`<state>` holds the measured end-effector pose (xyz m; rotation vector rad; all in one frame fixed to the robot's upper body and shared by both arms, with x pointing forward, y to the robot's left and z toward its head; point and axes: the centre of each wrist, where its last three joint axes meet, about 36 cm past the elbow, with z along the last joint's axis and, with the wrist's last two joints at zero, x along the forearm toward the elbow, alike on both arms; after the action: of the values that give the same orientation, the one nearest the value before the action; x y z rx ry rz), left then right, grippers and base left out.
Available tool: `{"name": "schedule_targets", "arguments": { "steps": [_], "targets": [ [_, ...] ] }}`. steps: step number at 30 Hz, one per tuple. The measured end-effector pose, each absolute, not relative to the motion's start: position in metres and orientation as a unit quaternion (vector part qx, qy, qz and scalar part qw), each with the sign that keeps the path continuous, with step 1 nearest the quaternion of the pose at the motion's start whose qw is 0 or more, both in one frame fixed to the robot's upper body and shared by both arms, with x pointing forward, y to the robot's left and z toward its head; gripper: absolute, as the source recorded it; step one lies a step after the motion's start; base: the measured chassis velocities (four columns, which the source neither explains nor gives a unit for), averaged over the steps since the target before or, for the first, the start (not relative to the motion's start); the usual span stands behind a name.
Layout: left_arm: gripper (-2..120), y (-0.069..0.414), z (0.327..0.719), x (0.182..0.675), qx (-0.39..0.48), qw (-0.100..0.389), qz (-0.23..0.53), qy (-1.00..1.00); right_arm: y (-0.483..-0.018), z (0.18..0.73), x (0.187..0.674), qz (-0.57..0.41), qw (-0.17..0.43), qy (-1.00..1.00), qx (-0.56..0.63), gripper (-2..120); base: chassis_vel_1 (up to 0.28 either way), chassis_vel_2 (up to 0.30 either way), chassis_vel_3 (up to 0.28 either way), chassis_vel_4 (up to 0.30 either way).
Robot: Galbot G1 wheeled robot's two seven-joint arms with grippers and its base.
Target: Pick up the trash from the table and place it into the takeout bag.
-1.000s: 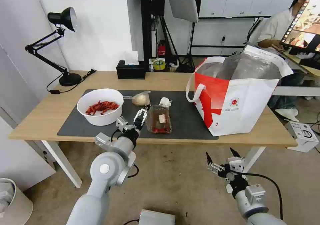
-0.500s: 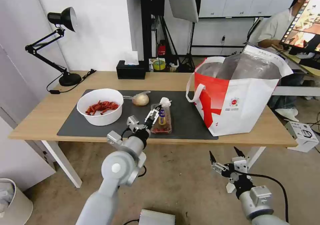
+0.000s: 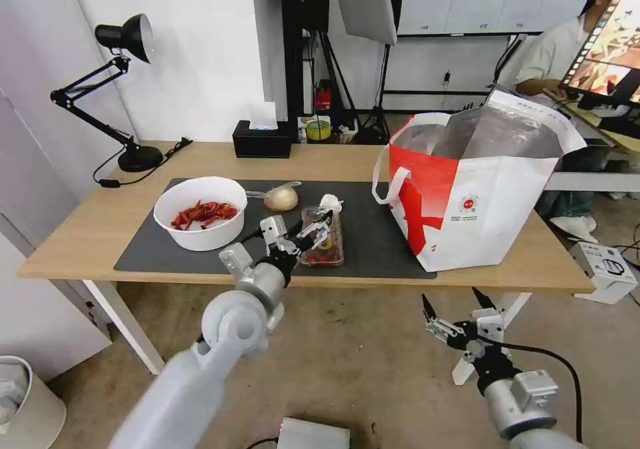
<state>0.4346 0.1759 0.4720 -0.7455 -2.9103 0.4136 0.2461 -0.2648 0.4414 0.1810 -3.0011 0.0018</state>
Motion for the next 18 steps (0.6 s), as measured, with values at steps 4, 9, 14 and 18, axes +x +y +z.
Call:
{"name": "schedule_targets", "arguments": {
  "steps": [4, 9, 14, 18],
  "targets": [
    [53, 0.191, 0.463, 0.438, -0.274, 0.039, 0.055, -0.959, -0.267, 0.448, 0.251, -0.048, 0.059, -0.995, 0.068, 100, 0.0, 0.0, 0.0, 0.0],
    [37, 0.197, 0.456, 0.441, -0.283, 0.036, 0.031, -0.958, -0.267, 0.453, 0.256, -0.085, 0.055, -0.992, 0.077, 100, 0.0, 0.0, 0.0, 0.0],
    [21, 0.2, 0.442, 0.446, -0.292, 0.033, -0.017, -0.956, -0.268, 0.456, 0.262, -0.102, 0.052, -0.99, 0.084, 100, 0.0, 0.0, 0.0, 0.0],
    [6, 0.204, 0.432, 0.458, -0.295, 0.03, -0.06, -0.953, -0.268, 0.455, 0.267, -0.102, 0.054, -0.989, 0.089, 100, 0.0, 0.0, 0.0, 0.0]
  ]
}}
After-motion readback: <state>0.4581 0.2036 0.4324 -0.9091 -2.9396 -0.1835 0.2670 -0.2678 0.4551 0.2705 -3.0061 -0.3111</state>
